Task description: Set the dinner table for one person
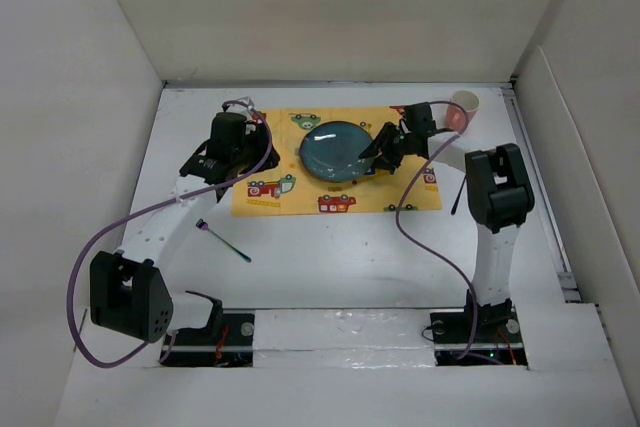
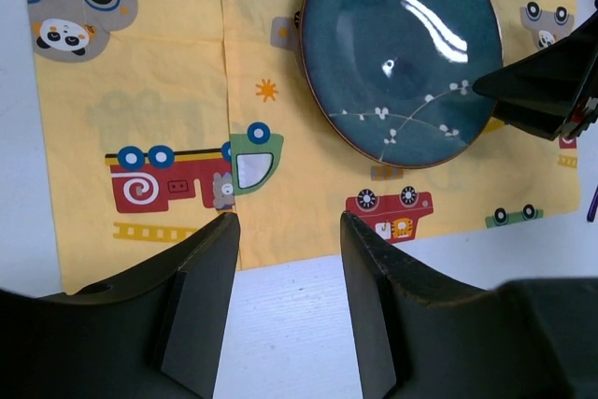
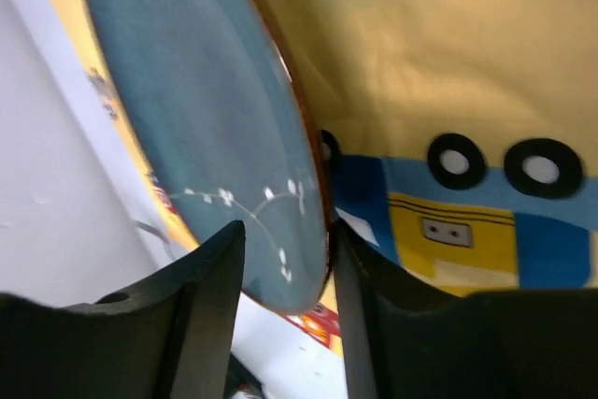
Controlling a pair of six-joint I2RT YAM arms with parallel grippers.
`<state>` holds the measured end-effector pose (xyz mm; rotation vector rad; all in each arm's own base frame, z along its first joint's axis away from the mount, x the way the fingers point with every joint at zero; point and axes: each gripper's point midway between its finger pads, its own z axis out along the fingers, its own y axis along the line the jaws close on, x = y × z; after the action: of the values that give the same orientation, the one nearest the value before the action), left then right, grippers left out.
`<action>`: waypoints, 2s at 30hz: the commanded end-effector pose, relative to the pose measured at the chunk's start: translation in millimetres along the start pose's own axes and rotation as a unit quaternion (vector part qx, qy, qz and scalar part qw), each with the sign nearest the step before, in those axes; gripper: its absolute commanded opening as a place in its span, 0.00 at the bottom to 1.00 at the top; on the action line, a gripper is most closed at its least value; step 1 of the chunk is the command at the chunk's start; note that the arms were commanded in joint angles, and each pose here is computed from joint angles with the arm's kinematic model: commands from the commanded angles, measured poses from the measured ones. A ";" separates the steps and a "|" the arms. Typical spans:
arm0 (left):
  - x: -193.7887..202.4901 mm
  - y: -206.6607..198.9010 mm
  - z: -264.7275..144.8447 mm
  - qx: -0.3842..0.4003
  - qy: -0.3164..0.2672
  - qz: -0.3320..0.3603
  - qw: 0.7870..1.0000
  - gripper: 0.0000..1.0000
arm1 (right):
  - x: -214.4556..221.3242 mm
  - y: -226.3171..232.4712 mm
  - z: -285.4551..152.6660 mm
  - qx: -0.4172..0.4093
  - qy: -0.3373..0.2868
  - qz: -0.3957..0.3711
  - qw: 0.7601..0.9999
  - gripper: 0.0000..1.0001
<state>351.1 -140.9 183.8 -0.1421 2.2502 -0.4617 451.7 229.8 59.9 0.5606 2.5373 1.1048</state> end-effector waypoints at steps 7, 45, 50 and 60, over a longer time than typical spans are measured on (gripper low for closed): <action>-21.7 -11.9 -5.8 0.023 -0.037 -0.003 0.999 0.43 | -31.4 19.2 -66.5 0.048 -0.072 -0.091 0.992 0.56; -11.8 -5.3 -22.9 0.020 -0.037 0.023 0.999 0.25 | -288.8 -99.3 -233.1 0.352 -0.403 0.010 0.845 0.00; -14.8 -8.9 -17.6 0.026 -0.034 0.023 0.999 0.25 | -290.0 -21.5 -259.2 0.284 -0.437 -0.051 0.852 0.00; -16.4 -13.9 -8.2 0.036 -0.030 0.020 0.999 0.25 | -249.8 17.8 -183.3 0.287 -0.353 -0.138 0.880 0.00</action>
<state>346.2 -142.7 183.9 -0.0913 2.2371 -0.4778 590.2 -15.4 178.3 0.6657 2.2106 -0.0735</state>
